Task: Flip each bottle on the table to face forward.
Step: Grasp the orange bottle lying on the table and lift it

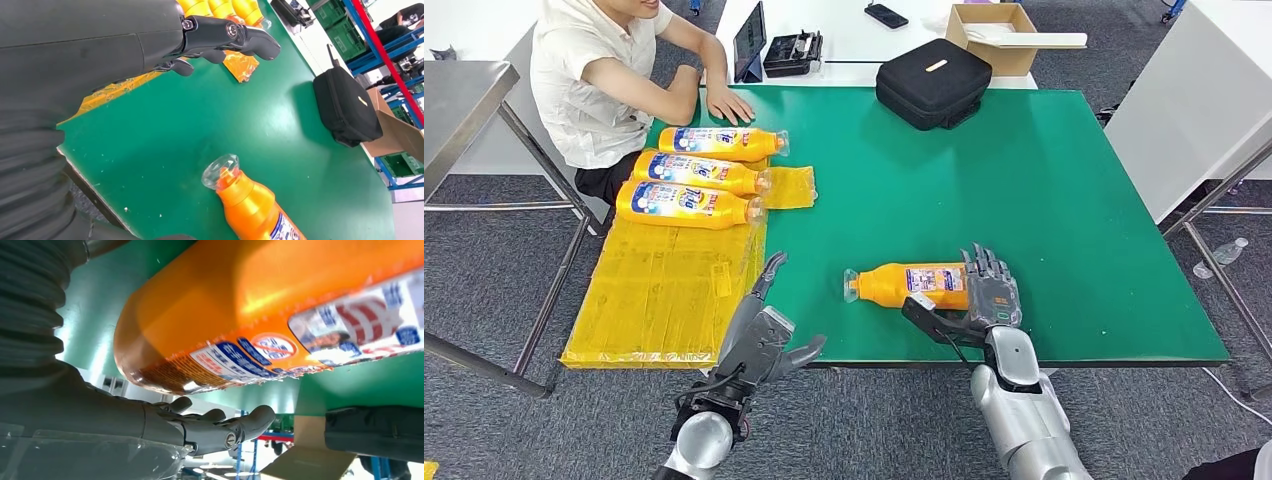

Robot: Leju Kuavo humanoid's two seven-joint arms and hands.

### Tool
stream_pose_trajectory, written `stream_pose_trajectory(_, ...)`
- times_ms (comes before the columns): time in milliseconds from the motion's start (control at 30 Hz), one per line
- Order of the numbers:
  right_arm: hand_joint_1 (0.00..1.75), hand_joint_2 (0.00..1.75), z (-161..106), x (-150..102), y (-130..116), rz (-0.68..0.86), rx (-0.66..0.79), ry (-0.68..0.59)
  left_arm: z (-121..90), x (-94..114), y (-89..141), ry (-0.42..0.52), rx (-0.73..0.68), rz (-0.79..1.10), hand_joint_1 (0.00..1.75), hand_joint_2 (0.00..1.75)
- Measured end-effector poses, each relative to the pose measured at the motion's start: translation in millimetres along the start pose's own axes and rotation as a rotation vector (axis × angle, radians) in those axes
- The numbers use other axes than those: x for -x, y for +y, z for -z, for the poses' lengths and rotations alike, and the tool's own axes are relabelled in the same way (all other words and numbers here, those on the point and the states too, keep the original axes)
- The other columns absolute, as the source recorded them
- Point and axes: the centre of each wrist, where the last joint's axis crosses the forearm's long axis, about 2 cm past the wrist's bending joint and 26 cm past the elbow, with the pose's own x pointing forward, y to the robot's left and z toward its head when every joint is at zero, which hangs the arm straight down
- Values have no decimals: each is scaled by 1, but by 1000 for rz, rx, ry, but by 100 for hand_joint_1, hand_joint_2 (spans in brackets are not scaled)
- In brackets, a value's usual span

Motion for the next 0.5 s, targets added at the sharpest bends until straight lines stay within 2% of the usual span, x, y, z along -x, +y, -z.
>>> stream_pose_trajectory(33, 146, 175, 1, 1, 1, 1, -10, 2, 0, 0, 0, 0, 0, 0, 0, 175)
stream_pose_trajectory(67, 148, 175, 1, 2, 2, 3, -22, 3, 0, 0, 0, 0, 1, 0, 0, 175)
stream_pose_trajectory(500, 130, 175, 13, 24, 2, 36, -49, 29, 2, 2, -1, -7, 5, -6, 0, 175)
